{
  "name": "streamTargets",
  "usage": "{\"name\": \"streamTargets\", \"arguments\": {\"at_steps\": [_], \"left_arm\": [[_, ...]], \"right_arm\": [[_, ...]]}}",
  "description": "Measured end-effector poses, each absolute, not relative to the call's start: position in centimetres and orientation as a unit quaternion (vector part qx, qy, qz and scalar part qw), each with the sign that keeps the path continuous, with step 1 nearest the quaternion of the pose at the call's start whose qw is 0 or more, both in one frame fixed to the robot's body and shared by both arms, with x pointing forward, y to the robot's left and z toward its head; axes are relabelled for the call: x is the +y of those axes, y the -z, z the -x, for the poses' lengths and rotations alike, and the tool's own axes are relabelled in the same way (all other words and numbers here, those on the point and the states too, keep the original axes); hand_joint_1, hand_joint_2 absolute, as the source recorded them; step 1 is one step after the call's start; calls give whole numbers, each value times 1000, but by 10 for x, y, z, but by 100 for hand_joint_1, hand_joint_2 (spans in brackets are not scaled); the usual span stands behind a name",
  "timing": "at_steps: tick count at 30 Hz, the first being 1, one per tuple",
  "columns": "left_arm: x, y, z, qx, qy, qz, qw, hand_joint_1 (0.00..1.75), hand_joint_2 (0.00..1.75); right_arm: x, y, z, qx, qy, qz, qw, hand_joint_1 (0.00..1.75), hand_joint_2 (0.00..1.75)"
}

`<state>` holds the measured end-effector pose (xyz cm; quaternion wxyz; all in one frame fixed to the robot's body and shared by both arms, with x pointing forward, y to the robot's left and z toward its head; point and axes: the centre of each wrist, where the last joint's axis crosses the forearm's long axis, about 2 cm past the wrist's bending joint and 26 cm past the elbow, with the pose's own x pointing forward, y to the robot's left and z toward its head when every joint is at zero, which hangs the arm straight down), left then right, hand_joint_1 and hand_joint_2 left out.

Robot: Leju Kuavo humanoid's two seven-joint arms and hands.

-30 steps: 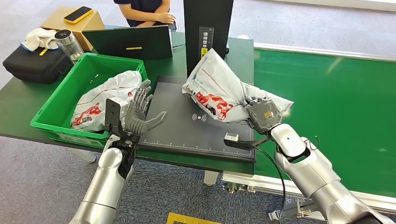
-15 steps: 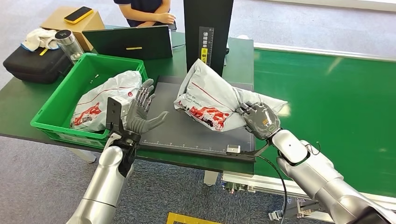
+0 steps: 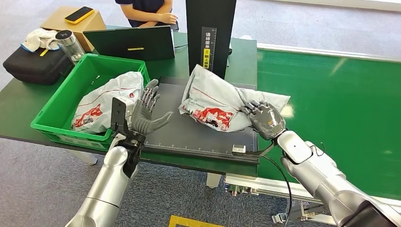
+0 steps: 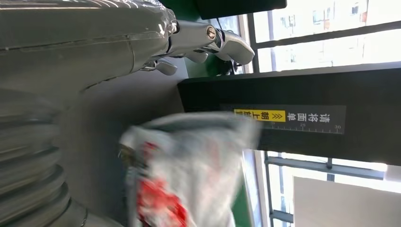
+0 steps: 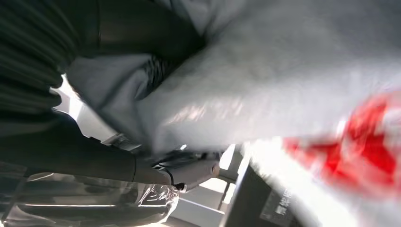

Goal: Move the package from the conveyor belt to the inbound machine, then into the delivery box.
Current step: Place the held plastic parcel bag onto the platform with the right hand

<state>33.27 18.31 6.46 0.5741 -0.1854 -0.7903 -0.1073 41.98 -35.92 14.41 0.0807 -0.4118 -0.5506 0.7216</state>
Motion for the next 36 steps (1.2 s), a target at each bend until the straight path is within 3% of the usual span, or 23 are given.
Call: {"name": "streamTargets", "arguments": {"at_steps": [18, 22, 26, 31, 35, 36], "left_arm": [[181, -62, -334, -783, 118, 193, 579, 0, 175], [180, -61, -334, -783, 119, 192, 580, 0, 175], [180, -61, -333, -784, 113, 186, 582, 0, 175], [182, -56, -329, -784, 100, 171, 589, 0, 175], [185, -54, -326, -782, 98, 164, 593, 0, 175], [185, -54, -326, -782, 99, 164, 593, 0, 175]], "right_arm": [[-348, -168, -430, -576, -721, 385, 8, 0, 175], [-345, -170, -429, -584, -715, 385, -3, 0, 0], [-344, -171, -426, -638, -663, 391, 35, 0, 0], [-340, -161, -421, -789, -412, 379, 253, 0, 0], [-323, -139, -403, -843, -263, 257, 394, 0, 175], [-320, -134, -399, -844, -255, 225, 415, 0, 175]]}}
